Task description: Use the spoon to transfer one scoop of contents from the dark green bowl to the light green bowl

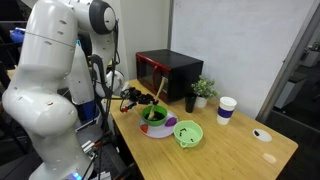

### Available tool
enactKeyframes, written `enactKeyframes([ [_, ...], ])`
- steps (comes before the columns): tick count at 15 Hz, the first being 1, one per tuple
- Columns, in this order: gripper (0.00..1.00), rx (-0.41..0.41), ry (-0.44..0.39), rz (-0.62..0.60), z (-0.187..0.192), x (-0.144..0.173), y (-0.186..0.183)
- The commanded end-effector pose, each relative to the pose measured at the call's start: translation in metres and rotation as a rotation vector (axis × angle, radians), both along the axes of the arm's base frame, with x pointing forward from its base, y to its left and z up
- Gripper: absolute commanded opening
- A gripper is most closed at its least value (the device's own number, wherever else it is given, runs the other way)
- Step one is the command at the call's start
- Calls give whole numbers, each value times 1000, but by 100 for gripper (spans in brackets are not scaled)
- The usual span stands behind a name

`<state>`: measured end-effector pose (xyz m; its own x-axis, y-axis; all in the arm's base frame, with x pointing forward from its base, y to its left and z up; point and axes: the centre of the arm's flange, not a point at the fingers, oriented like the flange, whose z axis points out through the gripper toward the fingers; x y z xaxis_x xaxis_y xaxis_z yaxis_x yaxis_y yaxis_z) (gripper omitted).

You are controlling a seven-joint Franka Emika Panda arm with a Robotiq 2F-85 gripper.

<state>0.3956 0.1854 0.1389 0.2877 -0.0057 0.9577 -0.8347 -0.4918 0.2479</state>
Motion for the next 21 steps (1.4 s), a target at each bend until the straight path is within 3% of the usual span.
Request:
enactKeyframes([
  [1, 6, 73, 71, -107, -22, 8, -22],
  [8, 6, 154, 60, -220, -14, 29, -37],
  [21, 6, 269, 49, -348, 0, 38, -38],
])
